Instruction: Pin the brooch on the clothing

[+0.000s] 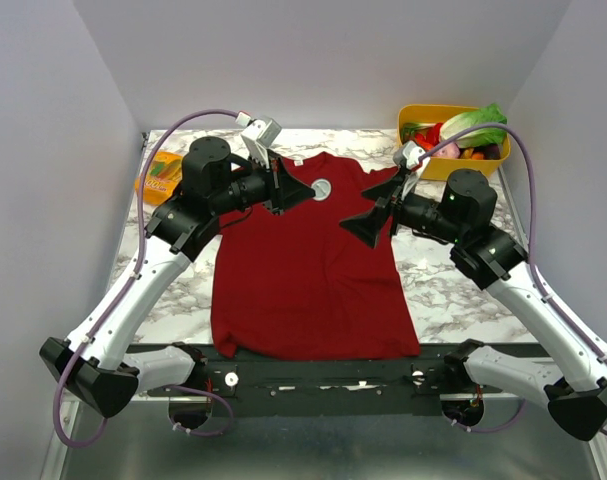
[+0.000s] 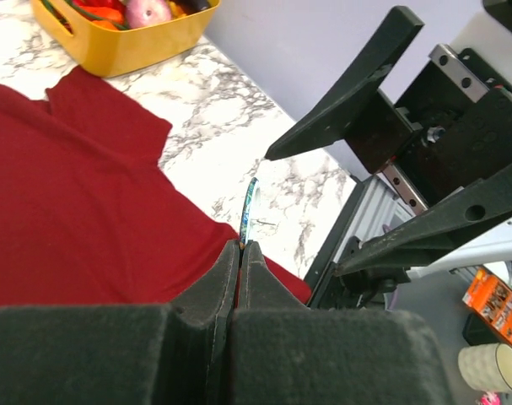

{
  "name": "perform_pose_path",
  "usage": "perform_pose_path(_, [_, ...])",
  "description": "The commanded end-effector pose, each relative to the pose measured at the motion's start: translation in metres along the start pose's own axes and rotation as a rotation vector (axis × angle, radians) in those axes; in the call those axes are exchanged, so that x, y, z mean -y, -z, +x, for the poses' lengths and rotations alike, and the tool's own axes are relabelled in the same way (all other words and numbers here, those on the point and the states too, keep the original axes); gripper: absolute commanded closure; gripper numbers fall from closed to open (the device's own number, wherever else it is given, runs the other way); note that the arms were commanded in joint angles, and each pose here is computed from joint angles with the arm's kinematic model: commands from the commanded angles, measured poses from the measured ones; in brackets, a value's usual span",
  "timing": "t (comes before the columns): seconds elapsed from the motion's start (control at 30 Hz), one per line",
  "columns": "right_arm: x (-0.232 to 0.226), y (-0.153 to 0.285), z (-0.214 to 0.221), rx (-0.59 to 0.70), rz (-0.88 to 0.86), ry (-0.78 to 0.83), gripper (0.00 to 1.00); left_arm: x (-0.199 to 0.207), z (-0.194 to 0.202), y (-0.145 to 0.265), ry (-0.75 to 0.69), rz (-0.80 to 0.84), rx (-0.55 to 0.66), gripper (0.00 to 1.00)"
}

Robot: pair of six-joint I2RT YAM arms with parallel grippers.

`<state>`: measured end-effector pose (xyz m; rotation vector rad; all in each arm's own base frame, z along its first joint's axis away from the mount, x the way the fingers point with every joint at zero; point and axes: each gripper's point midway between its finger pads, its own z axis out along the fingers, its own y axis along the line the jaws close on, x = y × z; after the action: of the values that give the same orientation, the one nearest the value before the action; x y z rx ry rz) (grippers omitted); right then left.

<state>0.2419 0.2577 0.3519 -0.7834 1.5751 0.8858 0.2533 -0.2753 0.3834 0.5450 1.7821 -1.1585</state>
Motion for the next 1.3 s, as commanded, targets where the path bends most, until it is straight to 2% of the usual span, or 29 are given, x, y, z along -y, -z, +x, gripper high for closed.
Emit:
perform_pose_path(0.0, [0.011,-0.002,-0.005,0.027,0.064,-0.014,0.0,-0.01,-0.018,0.009,-0.048,-0.109,0.04,1.0])
perform_pose_path(0.1, [0.016,-0.004,-0.003,0.02,0.087,-0.031,0.0,-0.025,-0.017,0.008,-0.048,-0.187,0.014,1.0])
perform_pose_path(0.27, [0.034,-0.009,0.012,-0.017,0.161,-0.084,0.0,-0.071,-0.016,0.01,-0.061,-0.427,-0.023,1.0])
perform_pose_path(0.6, [0.09,-0.008,0.081,-0.163,0.271,-0.365,0.0,-0.162,-0.006,0.006,-0.062,-0.855,-0.161,1.0])
perform_pose_path(0.73, [0.115,0.005,0.11,-0.201,0.285,-0.53,0.0,-0.196,0.005,0.006,-0.091,-1.01,-0.241,1.0])
perform_pose_path(0.83, [0.124,0.013,0.132,-0.23,0.321,-0.59,0.0,-0.221,0.02,0.005,-0.125,-1.112,-0.333,1.0])
perform_pose_path(1.0, [0.129,0.023,0.169,-0.286,0.361,-0.656,0.0,-0.256,0.05,0.002,-0.174,-1.22,-0.49,1.0])
perform_pose_path(1.13, [0.131,0.029,0.186,-0.309,0.384,-0.676,0.0,-0.273,0.065,0.006,-0.205,-1.296,-0.56,1.0])
perform_pose_path(1.27, [0.13,0.03,0.188,-0.315,0.378,-0.67,0.0,-0.281,0.073,0.001,-0.206,-1.3,-0.562,1.0])
